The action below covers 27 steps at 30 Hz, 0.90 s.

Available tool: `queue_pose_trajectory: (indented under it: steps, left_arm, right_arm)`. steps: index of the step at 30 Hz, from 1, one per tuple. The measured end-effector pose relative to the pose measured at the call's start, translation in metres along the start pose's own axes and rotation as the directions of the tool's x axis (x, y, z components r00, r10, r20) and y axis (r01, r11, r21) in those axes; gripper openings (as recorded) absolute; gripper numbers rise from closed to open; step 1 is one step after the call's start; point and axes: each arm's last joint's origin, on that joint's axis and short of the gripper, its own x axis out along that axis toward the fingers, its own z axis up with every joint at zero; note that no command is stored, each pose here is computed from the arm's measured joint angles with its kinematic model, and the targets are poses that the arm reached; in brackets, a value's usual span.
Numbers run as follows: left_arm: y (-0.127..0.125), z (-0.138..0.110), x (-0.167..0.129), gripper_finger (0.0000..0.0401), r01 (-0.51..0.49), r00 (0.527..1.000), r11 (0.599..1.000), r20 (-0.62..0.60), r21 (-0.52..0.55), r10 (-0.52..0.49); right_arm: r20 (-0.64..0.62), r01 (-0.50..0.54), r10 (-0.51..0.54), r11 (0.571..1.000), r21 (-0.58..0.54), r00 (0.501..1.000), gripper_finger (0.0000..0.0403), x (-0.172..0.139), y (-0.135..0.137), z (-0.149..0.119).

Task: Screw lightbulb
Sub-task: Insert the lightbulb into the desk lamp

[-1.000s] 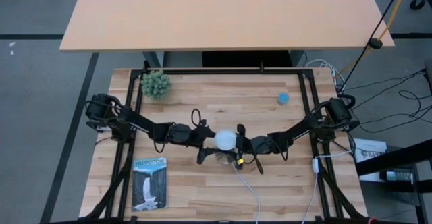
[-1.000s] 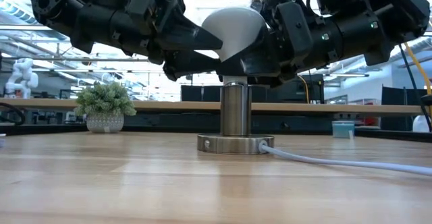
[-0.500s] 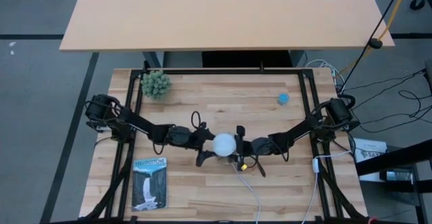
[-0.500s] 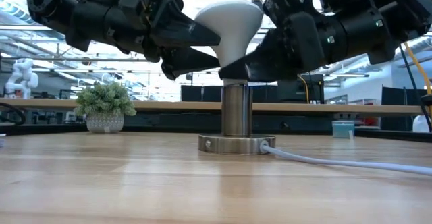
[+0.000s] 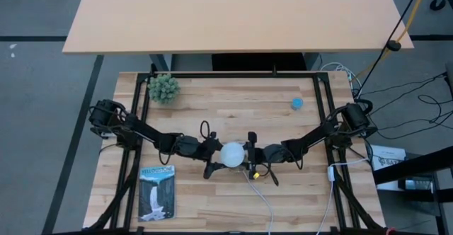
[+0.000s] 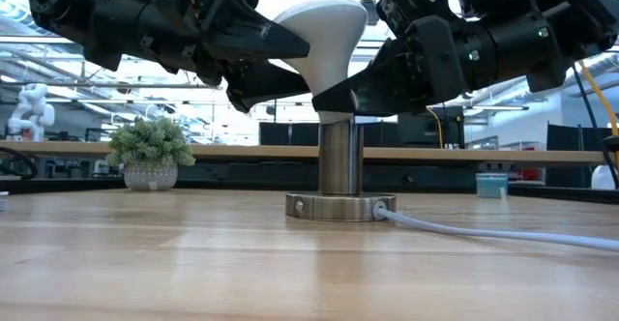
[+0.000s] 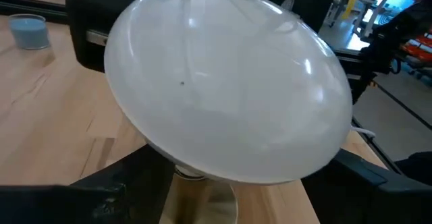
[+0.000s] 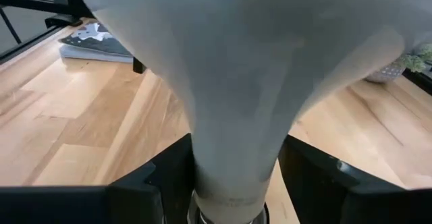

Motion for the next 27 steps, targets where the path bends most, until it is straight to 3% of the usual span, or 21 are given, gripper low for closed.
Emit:
queue_pose_trajectory:
  steps: [12, 22, 27]
  left_arm:
    - [0.0072, 0.0013, 0.0003, 0.0291, -0.049, 0.999, 0.999, 0.008, 0.002, 0.049]
    - [0.0077, 0.0013, 0.0003, 0.0181, -0.032, 0.999, 0.999, 0.003, 0.029, 0.032]
    - [0.0077, 0.0013, 0.0003, 0.015, -0.03, 1.0, 0.999, 0.003, 0.028, 0.03]
  right_arm:
    - [0.005, 0.004, -0.004, 1.0, 0.01, 1.0, 0.0199, 0.0001, -0.0004, 0.0005]
    - [0.005, 0.002, -0.002, 1.0, 0.01, 1.0, 0.0199, 0.0001, -0.0003, 0.0005]
    - [0.005, 0.002, -0.002, 1.0, 0.01, 1.0, 0.0199, 0.0001, -0.0003, 0.0005]
